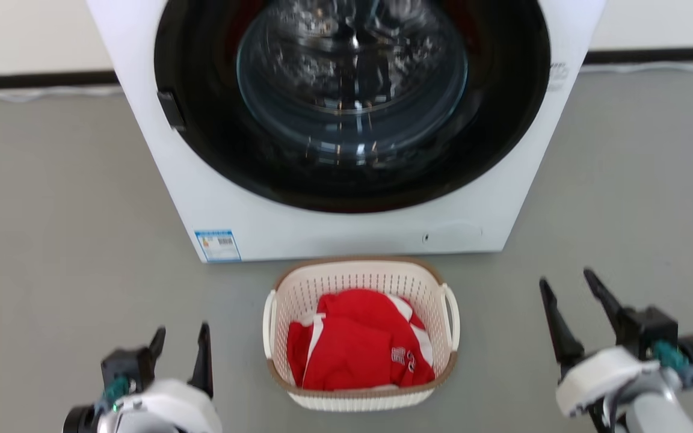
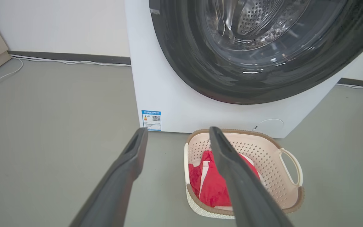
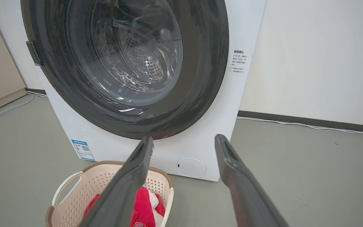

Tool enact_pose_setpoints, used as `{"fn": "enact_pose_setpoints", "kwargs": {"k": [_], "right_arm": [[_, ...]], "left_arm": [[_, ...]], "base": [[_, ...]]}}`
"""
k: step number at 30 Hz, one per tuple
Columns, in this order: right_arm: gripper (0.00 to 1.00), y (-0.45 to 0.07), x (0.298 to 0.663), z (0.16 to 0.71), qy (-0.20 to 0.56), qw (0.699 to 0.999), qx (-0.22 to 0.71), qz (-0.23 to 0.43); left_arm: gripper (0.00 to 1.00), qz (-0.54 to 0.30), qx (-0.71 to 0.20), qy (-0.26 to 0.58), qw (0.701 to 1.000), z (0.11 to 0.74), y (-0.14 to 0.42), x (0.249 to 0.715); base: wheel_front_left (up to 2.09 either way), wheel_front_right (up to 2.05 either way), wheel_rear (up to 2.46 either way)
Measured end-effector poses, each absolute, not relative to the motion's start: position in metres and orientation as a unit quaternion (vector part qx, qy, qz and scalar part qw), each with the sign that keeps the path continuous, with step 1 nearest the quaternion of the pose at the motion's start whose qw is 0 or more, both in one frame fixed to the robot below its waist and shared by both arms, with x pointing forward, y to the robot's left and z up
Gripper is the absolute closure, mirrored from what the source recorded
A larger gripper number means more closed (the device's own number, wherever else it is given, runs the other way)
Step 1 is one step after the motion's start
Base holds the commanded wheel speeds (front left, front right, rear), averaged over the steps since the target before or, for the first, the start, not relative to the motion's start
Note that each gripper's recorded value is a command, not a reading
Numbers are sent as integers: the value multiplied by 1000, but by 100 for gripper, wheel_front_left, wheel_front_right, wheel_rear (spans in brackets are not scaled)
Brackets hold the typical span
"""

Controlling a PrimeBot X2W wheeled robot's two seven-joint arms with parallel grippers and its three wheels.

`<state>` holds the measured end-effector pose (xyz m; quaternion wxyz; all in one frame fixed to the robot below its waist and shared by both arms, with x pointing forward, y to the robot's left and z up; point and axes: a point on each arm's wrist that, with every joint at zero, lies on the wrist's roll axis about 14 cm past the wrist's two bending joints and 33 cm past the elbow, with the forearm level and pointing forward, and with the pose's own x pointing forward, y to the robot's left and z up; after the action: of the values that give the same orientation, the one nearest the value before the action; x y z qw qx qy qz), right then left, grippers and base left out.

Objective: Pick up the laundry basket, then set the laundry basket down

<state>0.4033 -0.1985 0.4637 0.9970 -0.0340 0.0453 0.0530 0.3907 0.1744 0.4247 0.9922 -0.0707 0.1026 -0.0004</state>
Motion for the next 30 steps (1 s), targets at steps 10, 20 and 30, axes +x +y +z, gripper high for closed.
{"fn": "enact_pose_setpoints", "kwargs": {"k": [10,20,30], "right_arm": [[0,-209,356,462,42,998,-27,31],[100,-206,334,439,75,997,-13,24],[100,-206,328,429,95,995,37,8]], "left_arm": [[0,22,-81,64,994,444,188,356],[100,45,-87,103,990,418,195,329],[100,61,-126,129,982,406,197,321]], "base": [[0,0,0],[0,0,0],[0,0,0]]}}
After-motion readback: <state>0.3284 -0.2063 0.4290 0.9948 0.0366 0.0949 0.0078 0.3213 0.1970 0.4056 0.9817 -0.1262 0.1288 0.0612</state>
